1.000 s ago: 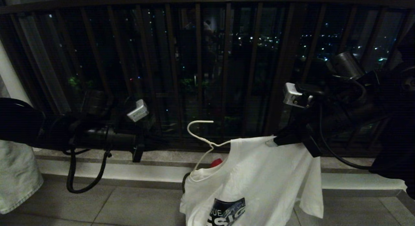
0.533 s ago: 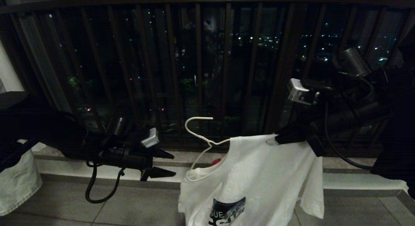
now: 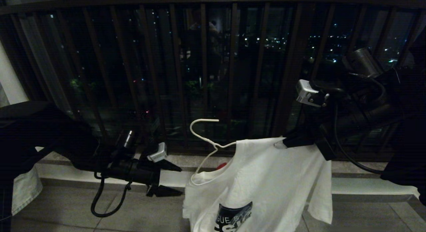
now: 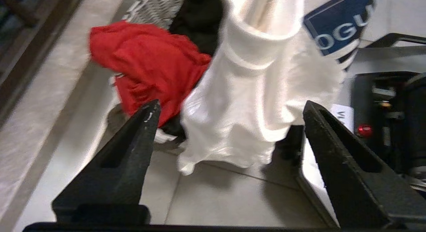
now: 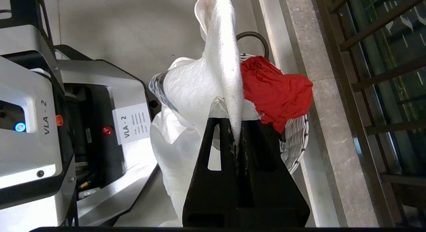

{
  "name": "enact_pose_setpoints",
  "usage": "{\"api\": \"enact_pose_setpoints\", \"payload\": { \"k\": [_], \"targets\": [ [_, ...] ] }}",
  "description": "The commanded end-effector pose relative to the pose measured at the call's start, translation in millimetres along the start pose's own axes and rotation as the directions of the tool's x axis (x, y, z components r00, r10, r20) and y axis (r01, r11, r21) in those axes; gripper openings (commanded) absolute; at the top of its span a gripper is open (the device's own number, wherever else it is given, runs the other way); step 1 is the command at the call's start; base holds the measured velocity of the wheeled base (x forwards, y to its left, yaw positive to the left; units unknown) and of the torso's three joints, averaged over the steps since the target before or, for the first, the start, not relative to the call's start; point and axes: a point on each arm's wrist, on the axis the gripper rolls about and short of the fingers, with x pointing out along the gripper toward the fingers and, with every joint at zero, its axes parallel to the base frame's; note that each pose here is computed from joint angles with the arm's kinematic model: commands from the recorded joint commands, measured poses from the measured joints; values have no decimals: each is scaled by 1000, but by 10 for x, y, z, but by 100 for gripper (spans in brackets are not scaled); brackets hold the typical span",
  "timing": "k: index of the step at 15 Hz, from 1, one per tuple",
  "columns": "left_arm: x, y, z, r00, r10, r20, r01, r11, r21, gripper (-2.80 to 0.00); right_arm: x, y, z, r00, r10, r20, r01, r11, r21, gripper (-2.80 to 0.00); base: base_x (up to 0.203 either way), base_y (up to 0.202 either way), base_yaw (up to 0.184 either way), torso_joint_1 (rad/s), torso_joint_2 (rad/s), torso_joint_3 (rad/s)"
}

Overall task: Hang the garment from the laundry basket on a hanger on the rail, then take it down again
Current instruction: Hang the clothes rack on the clothesline

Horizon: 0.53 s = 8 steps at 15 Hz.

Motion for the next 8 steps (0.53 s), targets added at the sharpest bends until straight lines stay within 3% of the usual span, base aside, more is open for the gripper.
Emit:
{"api": "enact_pose_setpoints", "payload": {
  "k": [1,3,8],
  "targets": [
    [59,-45,2,1000,-23,3,23,1000,6,0,0,3,0,1000,4,2,-4,1000,-3,-280,0,0,0,0,0,0],
    [154,-65,22,999,-19,26,17,998,60,0,-5,6,3,1000,4,4,-4,1000,-4,-280,0,0,0,0,0,0],
    [434,-100,30,995,-50,87,42,995,92,0,1,49,42,1000,20,14,-19,1000,-17,-280,0,0,0,0,0,0]
  ]
}}
